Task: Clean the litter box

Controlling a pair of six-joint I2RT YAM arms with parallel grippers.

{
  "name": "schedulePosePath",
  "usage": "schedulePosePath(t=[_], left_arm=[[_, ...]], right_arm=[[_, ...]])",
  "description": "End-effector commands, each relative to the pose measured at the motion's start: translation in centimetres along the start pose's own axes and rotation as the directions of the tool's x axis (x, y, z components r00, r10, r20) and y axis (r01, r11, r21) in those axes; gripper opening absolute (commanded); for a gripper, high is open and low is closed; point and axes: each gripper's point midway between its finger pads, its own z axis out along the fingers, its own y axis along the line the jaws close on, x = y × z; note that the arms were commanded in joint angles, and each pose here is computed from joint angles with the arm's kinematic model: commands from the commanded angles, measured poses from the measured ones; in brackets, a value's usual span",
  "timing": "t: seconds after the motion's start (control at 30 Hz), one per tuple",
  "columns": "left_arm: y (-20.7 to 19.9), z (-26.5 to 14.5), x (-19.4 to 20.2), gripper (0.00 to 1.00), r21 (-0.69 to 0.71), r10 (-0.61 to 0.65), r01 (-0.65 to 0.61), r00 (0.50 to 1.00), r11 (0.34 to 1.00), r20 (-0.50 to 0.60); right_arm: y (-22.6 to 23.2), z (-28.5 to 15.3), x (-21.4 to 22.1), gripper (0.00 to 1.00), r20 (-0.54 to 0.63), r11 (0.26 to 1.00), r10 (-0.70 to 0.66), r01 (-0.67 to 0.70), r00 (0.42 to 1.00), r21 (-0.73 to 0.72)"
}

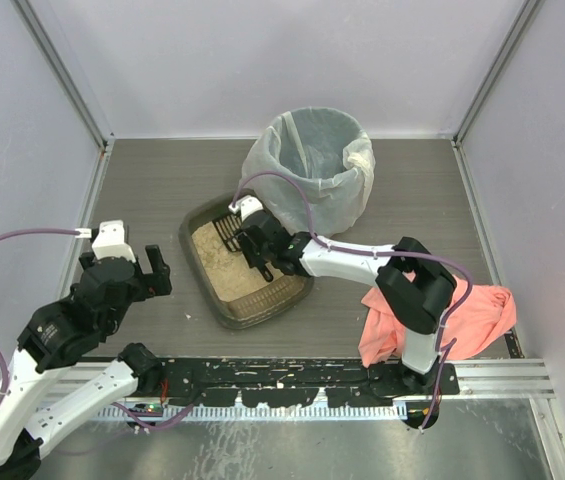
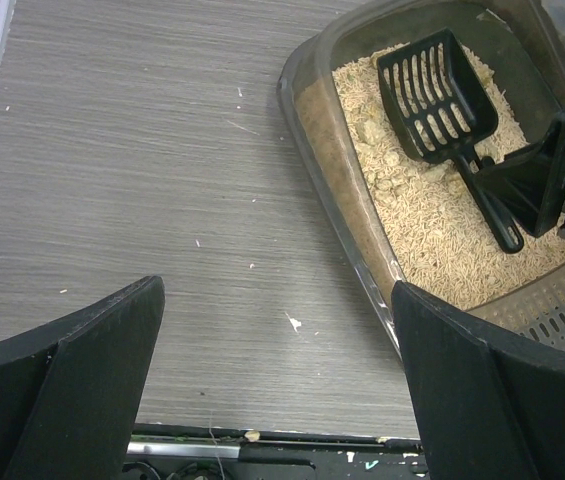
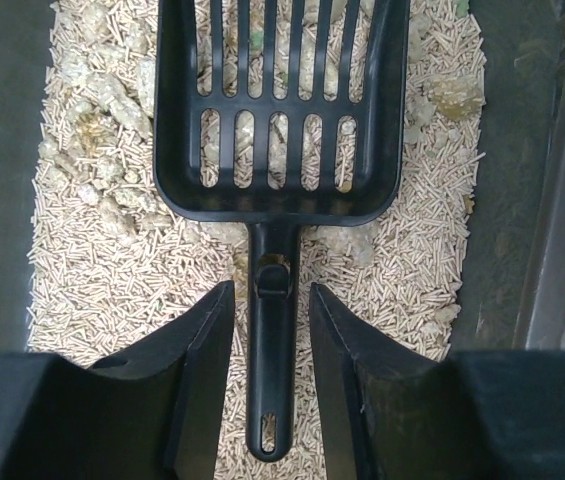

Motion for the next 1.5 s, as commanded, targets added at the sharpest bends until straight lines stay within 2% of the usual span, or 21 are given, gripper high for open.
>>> schedulePosePath(t=[0.0, 0.2, 0.43, 0.47, 0.7, 0.83, 1.2, 1.47], left_arm=[[0.0, 0.2, -0.5, 0.98, -0.014, -0.008, 0.008, 1.000, 1.000, 0.020], [0.2, 0.1, -0.6, 0.98, -0.010, -0.017, 0.017, 0.999, 1.000, 0.031], [0.2, 0.0, -0.6, 0.98, -0.009, -0.020, 0.020, 0.999, 1.000, 0.035], [0.2, 0.0, -0.6, 0.98, -0.008, -0.020, 0.021, 0.999, 1.000, 0.035], [0.1, 0.1, -0.6, 0.98, -0.011, -0.016, 0.017, 0.999, 1.000, 0.032], [0.2, 0.1, -0.6, 0.98, -0.011, -0.018, 0.019, 0.999, 1.000, 0.036], [0.2, -0.1, -0.7, 0.98, -0.003, -0.024, 0.024, 0.999, 1.000, 0.046], [0.1, 0.0, -0.7, 0.98, 0.004, -0.023, 0.022, 0.999, 1.000, 0.046]], right_arm=[[0.8, 0.1, -2.9, 0.41, 0.070, 0.999, 0.016, -0.013, 0.997, -0.045], [1.6, 0.4, -2.5, 0.38, 0.048, 0.996, 0.010, -0.006, 0.999, -0.091], [1.5, 0.5, -2.8, 0.18, 0.057, 0.997, 0.002, 0.003, 0.998, -0.081], [1.5, 0.4, -3.0, 0.17, 0.059, 0.997, -0.001, 0.006, 0.998, -0.081], [1.7, -0.8, -5.9, 0.14, 0.094, 0.996, -0.030, 0.038, 0.995, -0.083], [2.0, -1.3, -7.2, 0.13, 0.069, 0.994, -0.063, 0.070, 0.996, -0.090], [0.9, -5.4, -6.5, 0.12, -0.098, 0.992, -0.112, 0.106, 0.989, -0.071], [0.4, -7.8, -2.6, 0.14, -0.207, 0.992, -0.104, 0.086, 0.973, -0.096]])
